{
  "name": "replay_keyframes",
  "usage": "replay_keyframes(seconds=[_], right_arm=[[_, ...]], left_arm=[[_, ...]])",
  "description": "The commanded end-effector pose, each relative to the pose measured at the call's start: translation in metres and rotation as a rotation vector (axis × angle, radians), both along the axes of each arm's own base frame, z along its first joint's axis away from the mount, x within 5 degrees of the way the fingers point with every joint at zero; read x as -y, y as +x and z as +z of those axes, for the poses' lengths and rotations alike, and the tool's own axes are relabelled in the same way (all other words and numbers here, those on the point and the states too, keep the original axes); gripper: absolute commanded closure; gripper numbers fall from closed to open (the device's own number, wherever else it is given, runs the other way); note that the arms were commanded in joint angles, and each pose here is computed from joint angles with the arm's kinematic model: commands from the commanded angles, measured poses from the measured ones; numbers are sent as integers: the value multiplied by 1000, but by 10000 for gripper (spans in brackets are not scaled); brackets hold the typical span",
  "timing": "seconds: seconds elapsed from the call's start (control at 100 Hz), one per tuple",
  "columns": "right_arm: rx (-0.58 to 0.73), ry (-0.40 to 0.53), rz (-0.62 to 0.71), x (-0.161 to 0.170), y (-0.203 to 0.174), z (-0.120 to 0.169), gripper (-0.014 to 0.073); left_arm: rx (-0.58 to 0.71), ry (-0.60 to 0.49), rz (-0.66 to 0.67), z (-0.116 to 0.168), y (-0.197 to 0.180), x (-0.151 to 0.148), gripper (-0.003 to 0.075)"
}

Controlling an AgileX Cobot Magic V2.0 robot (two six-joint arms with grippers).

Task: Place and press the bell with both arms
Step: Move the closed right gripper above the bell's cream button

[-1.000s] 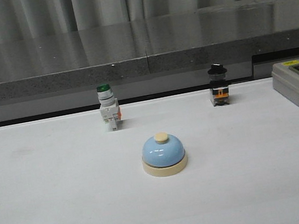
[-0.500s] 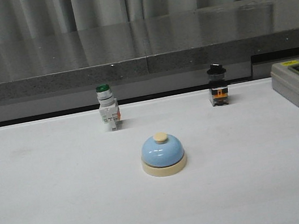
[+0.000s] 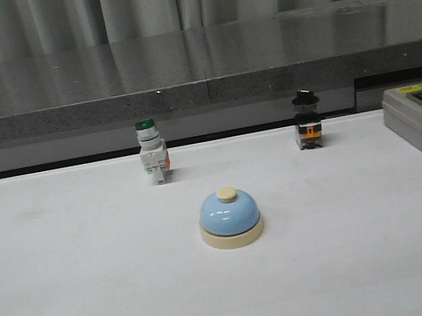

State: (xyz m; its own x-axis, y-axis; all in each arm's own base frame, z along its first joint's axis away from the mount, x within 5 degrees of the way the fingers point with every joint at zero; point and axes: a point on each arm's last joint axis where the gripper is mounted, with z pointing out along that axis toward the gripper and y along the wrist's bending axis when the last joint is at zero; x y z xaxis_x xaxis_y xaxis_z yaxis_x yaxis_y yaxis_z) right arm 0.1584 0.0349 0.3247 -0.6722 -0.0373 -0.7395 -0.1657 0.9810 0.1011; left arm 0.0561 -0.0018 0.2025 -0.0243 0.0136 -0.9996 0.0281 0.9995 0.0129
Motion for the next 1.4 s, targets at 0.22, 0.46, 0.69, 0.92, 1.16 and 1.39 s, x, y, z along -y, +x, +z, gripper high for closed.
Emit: replay_keyframes(seconds=[0.22, 0.46, 0.69, 0.92, 1.16, 1.39], right_arm=[[-37, -15, 191, -55, 61, -1, 655], [-106, -40, 291, -102, 100, -15, 655], [-125, -52, 369, -143, 124, -23, 655], [-148, -65, 415, -175, 144, -36, 655], [-179, -78, 419, -188, 160, -52, 655], [-211, -91, 419, -191, 165, -65, 655]], left_arm=[[76, -10, 7, -4, -1, -1, 741], [76, -10, 7, -4, -1, -1, 741], [76, -10, 7, -4, -1, -1, 741], [76, -10, 7, -4, -1, -1, 741], [76, -10, 7, -4, -1, -1, 741], [76, -10, 7, -4, -1, -1, 741]])
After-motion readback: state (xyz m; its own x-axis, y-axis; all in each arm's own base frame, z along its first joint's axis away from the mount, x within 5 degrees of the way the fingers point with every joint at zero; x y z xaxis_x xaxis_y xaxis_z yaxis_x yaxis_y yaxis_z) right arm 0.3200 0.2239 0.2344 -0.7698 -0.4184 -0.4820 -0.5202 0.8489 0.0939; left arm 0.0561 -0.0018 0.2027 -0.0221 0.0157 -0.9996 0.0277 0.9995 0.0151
